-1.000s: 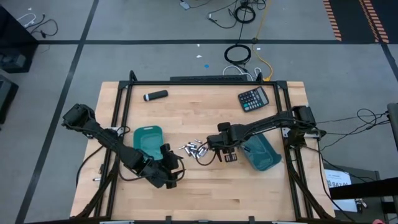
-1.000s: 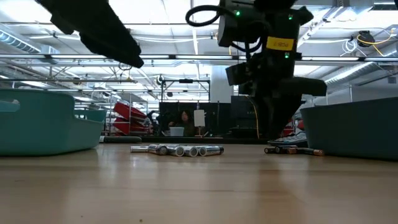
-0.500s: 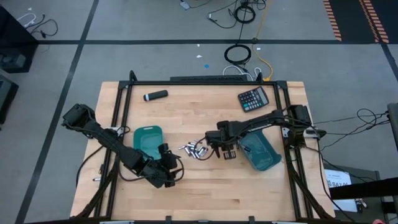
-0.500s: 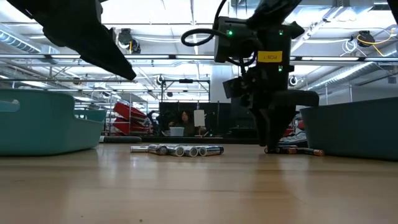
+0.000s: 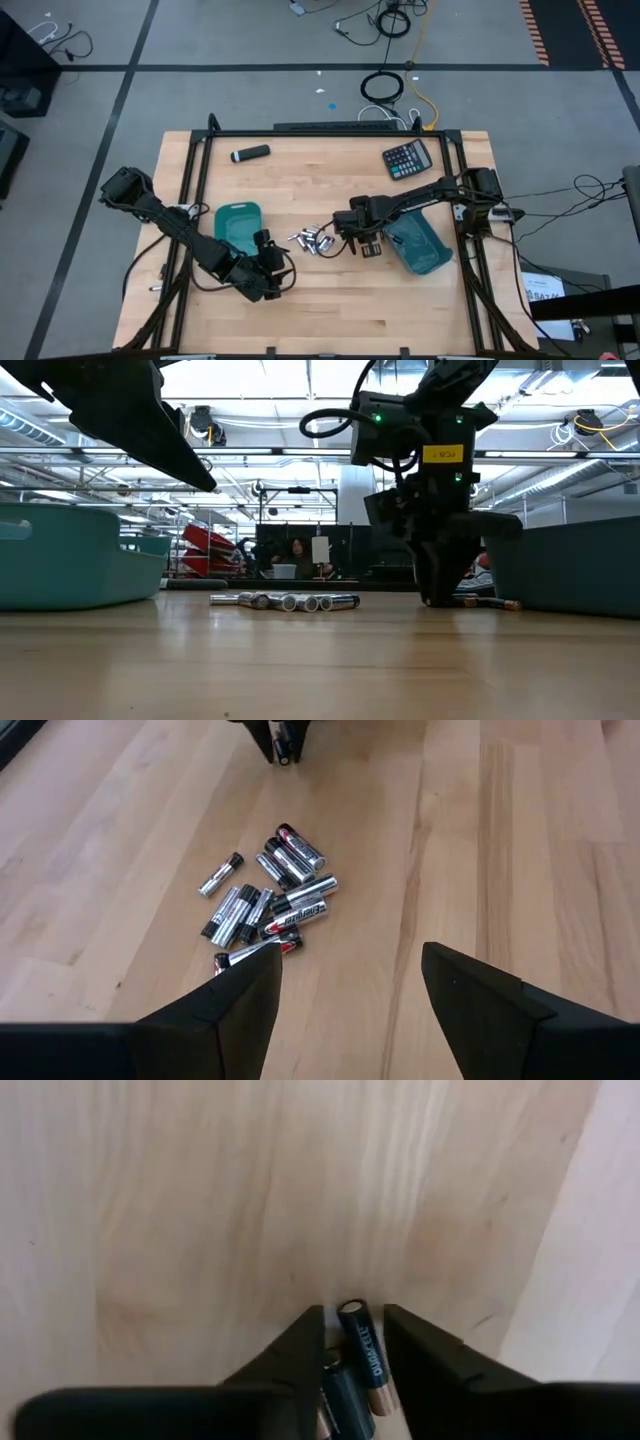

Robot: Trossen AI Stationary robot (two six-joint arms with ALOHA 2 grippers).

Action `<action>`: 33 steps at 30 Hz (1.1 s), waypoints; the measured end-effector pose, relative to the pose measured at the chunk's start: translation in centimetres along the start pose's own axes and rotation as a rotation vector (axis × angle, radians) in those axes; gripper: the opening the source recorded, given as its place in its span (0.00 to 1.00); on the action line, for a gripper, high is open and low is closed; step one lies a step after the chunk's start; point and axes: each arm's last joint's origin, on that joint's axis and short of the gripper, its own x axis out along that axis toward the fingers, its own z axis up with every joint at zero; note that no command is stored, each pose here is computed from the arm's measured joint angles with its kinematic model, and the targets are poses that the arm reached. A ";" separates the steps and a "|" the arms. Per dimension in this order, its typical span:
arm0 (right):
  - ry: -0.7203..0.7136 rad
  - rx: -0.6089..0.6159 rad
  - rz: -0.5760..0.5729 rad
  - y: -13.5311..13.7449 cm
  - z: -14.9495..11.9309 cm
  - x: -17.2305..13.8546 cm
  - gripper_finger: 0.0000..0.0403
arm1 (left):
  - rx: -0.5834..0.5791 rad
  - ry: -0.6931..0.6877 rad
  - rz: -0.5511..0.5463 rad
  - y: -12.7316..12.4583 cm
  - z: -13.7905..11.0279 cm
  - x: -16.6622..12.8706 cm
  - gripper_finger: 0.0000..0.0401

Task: Sort batteries
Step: Put the black battery into the blue bin

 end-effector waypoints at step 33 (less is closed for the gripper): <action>0.003 0.549 -0.133 3.9 -8.2 -12.9 0.03 | -0.067 0.004 -0.030 -0.1 0.1 0.0 0.63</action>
